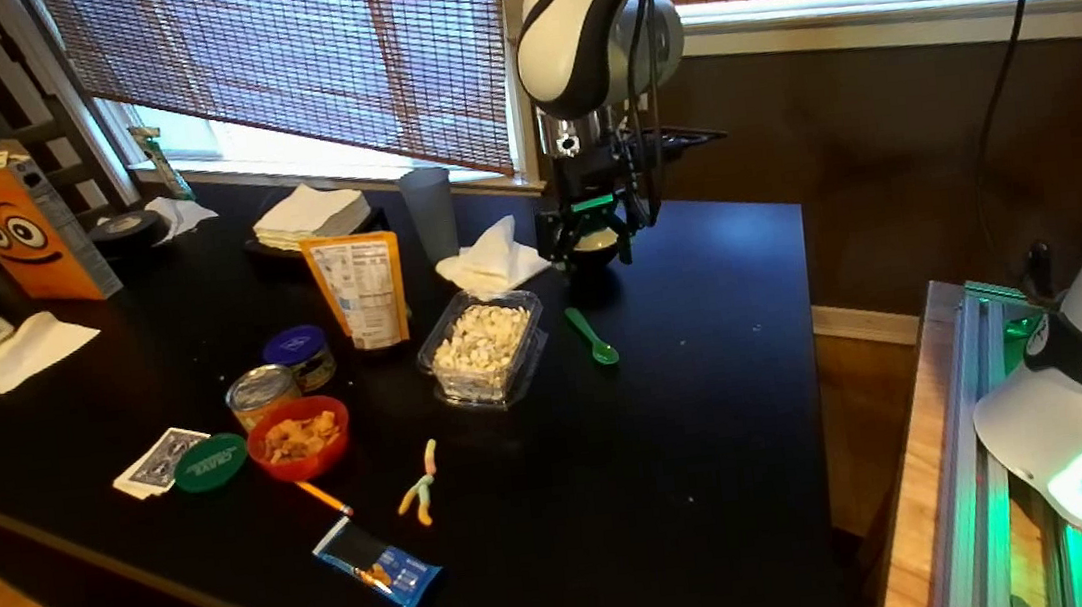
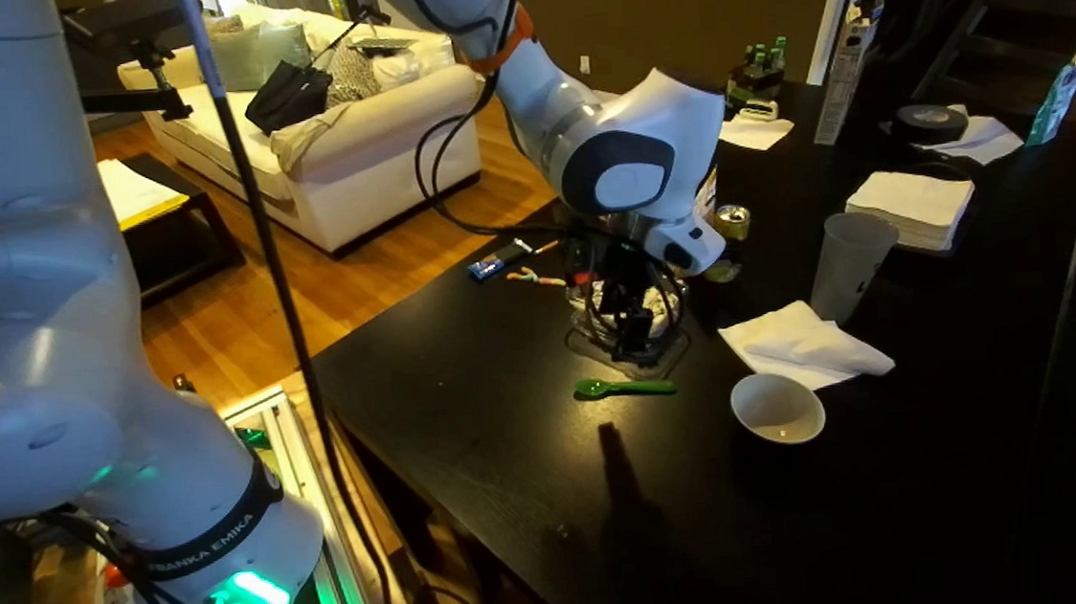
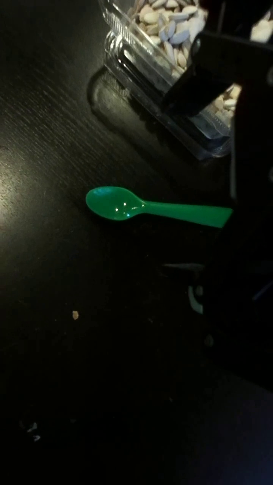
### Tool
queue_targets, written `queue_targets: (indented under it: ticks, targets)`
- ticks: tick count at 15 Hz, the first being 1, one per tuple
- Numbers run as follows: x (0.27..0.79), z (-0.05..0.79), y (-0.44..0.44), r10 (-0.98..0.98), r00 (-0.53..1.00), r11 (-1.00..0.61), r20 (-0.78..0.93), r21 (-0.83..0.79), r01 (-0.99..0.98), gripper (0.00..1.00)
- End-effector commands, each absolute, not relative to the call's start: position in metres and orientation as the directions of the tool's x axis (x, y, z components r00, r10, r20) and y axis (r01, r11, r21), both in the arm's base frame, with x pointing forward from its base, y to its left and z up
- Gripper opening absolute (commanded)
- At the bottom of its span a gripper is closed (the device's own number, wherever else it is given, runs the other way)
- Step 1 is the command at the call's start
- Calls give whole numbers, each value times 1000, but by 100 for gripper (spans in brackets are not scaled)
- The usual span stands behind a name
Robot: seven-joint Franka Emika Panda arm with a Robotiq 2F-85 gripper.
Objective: Pick up the green spoon get some of the objects from the rectangle bowl and put it on the bowl on the right
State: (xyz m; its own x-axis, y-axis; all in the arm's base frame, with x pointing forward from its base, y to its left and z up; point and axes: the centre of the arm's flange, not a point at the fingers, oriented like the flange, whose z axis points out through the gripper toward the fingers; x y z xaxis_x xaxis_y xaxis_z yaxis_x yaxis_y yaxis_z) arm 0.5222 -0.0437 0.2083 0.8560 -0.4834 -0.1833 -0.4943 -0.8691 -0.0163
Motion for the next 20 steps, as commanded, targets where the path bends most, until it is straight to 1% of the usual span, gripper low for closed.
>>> queue_targets:
  ticks: [1, 6, 13, 16, 17, 18, 19, 20]
  targets:
    - [529, 181, -44, -546, 814, -832, -197, 11, -555, 100]
    - [534, 147, -44, -592, 754, -787, -284, 3, -617, 100]
    - [557, 117, -55, -609, 733, -761, -301, -38, -648, 100]
    - [567, 110, -61, -620, 724, -753, -302, -32, -657, 85]
    - [570, 107, -64, -622, 722, -750, -302, -32, -660, 84]
    - [571, 104, -67, -625, 719, -749, -303, -27, -662, 80]
    - [571, 102, -69, -627, 715, -747, -309, -21, -665, 69]
    - [571, 100, -70, -629, 710, -744, -317, -18, -668, 65]
